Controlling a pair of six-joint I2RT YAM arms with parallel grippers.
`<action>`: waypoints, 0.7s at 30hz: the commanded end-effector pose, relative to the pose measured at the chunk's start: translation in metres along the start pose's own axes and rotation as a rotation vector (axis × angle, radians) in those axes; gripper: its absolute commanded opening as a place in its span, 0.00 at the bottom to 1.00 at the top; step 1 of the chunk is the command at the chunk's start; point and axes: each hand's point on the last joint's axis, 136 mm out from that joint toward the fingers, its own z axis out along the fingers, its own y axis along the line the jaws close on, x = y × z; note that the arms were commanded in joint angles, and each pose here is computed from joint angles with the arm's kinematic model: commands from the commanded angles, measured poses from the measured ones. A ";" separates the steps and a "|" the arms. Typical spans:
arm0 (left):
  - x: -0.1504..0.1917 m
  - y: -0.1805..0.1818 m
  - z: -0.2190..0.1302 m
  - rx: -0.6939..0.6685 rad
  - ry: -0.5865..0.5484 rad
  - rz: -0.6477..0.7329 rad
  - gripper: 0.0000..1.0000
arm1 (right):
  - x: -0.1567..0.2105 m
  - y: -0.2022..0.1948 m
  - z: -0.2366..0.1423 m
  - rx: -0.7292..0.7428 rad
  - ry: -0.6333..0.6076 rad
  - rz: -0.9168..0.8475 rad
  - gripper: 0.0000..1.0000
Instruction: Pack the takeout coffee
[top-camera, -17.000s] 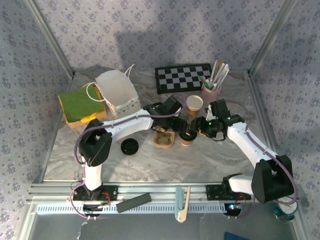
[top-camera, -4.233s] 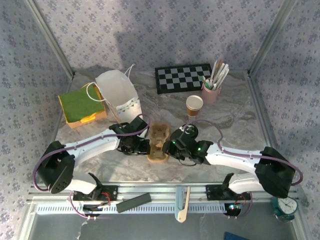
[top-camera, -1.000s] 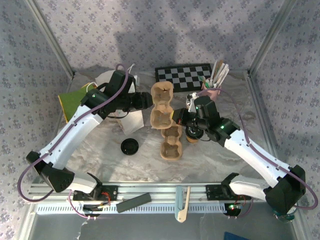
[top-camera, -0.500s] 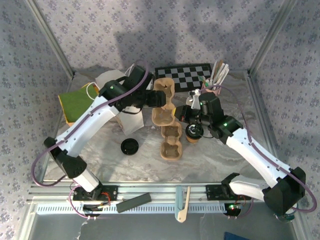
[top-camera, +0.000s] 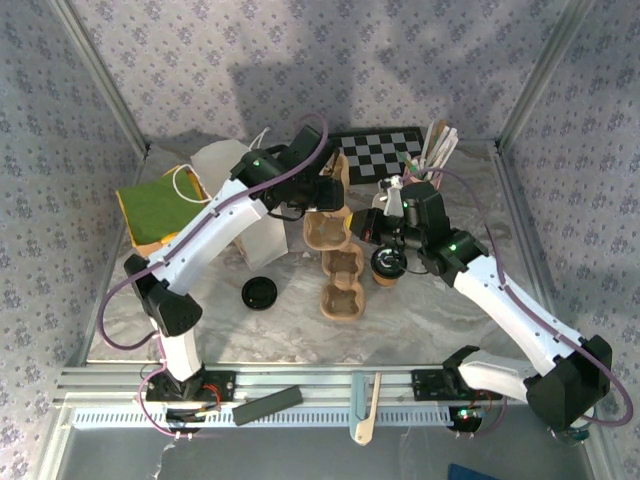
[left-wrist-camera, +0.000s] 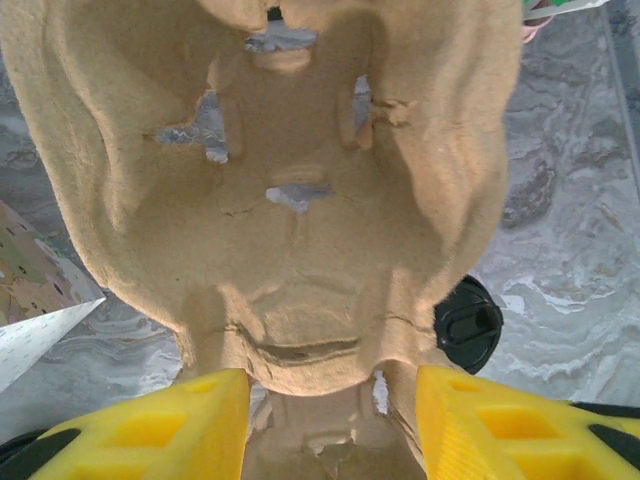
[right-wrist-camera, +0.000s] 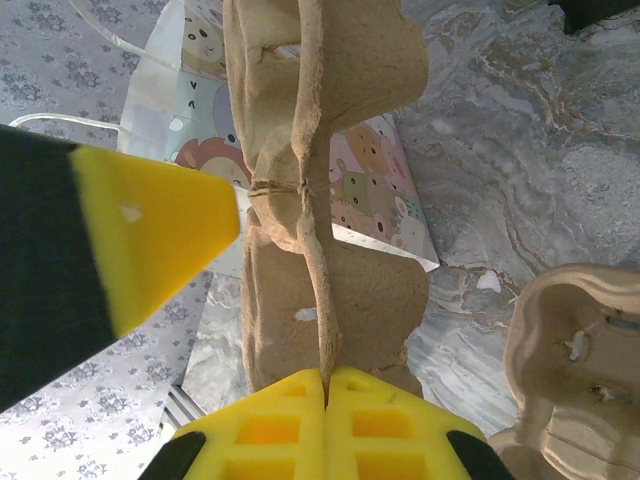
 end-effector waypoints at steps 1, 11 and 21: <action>-0.001 0.006 -0.003 -0.042 0.004 0.015 0.48 | -0.007 0.012 -0.010 -0.036 -0.020 -0.029 0.00; 0.001 0.004 0.012 -0.011 0.050 0.002 0.48 | -0.007 0.014 -0.010 -0.044 -0.019 -0.026 0.00; 0.000 0.000 0.015 0.057 0.055 -0.028 0.43 | -0.005 0.016 -0.011 -0.051 -0.016 -0.027 0.00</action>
